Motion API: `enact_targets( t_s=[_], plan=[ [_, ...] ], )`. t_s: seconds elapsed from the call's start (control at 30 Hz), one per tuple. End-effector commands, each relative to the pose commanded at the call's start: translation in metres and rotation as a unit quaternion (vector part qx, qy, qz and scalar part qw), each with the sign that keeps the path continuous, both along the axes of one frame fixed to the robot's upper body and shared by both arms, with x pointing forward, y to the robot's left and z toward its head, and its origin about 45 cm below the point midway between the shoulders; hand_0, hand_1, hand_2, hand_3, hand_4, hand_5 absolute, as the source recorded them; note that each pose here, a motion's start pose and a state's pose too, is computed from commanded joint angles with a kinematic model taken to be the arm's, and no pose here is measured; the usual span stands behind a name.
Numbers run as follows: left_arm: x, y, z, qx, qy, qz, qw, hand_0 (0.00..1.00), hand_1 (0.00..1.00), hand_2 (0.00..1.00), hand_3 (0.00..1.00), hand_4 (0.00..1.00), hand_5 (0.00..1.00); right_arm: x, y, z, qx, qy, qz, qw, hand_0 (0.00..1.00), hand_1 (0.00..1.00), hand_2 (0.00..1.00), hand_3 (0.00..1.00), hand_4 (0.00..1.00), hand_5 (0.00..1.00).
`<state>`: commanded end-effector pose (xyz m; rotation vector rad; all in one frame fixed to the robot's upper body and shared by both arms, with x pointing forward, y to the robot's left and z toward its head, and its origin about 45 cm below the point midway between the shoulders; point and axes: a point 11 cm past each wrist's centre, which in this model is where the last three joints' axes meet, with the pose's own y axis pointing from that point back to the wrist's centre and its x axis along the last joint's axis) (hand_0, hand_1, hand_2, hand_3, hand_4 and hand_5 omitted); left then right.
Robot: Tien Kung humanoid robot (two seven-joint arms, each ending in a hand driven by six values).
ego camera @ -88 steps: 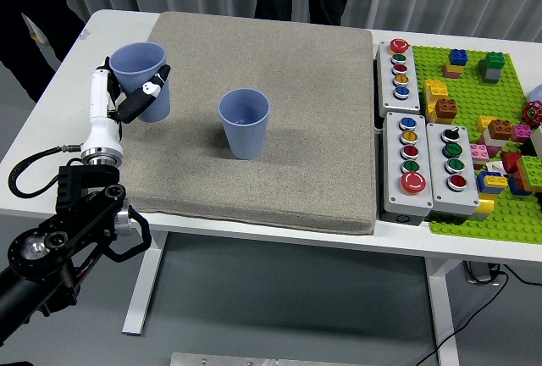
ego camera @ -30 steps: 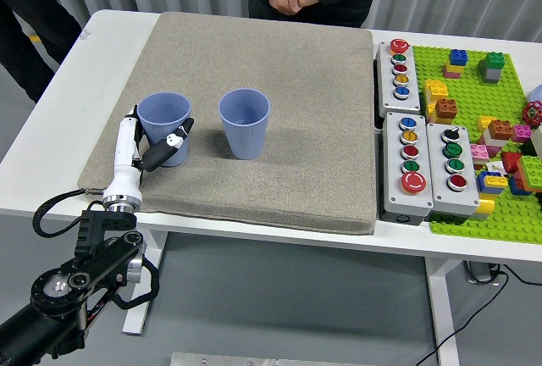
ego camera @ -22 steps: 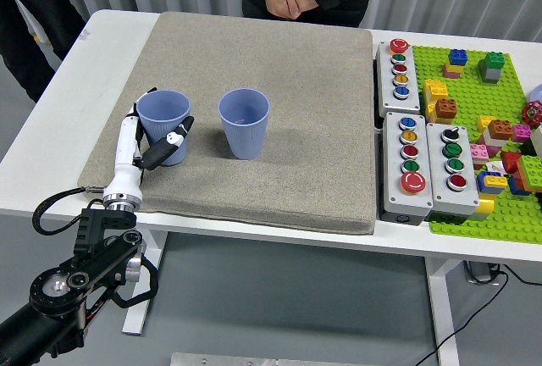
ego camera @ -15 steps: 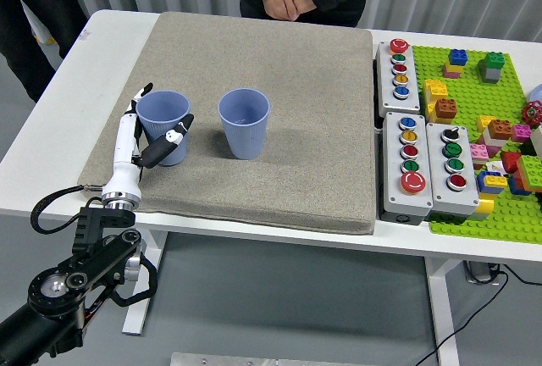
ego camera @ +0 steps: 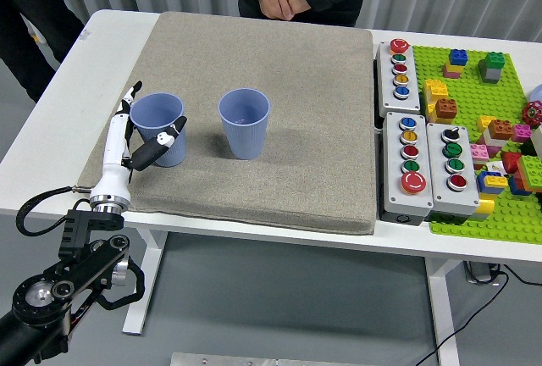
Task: Pick cup pour cup place
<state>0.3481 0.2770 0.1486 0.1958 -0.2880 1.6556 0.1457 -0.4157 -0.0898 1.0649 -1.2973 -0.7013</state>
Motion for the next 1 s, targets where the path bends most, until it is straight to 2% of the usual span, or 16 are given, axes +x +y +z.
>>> enact_targets(
  t_s=[0.13, 0.47, 0.7, 1.0],
  plan=[
    [-0.0058, 0.005, 0.004, 0.006, -0.003, -0.002, 1.000, 0.758, 0.760, 0.877, 0.983, 0.946, 0.487, -0.001, -0.001, 0.000, 0.000, 0.001, 0.000, 1.000, 0.675, 0.634, 0.558, 0.561, 0.002, 0.089],
    [-0.0096, 0.018, 0.008, 0.016, -0.004, 0.001, 1.000, 0.764, 0.764, 0.877, 0.982, 0.949, 0.492, -0.002, 0.000, 0.000, -0.001, 0.001, 0.000, 1.000, 0.674, 0.634, 0.557, 0.561, 0.002, 0.086],
    [-0.0056, 0.017, 0.016, 0.015, -0.014, 0.002, 1.000, 0.763, 0.765, 0.877, 0.981, 0.945, 0.490, -0.005, -0.001, -0.001, -0.001, 0.006, 0.002, 1.000, 0.675, 0.634, 0.556, 0.561, 0.002, 0.085],
    [-0.0047, 0.016, 0.023, 0.010, -0.021, 0.001, 1.000, 0.767, 0.770, 0.877, 0.980, 0.950, 0.502, -0.008, -0.001, -0.002, -0.002, 0.009, 0.002, 1.000, 0.675, 0.634, 0.556, 0.560, 0.002, 0.079]
  ],
)
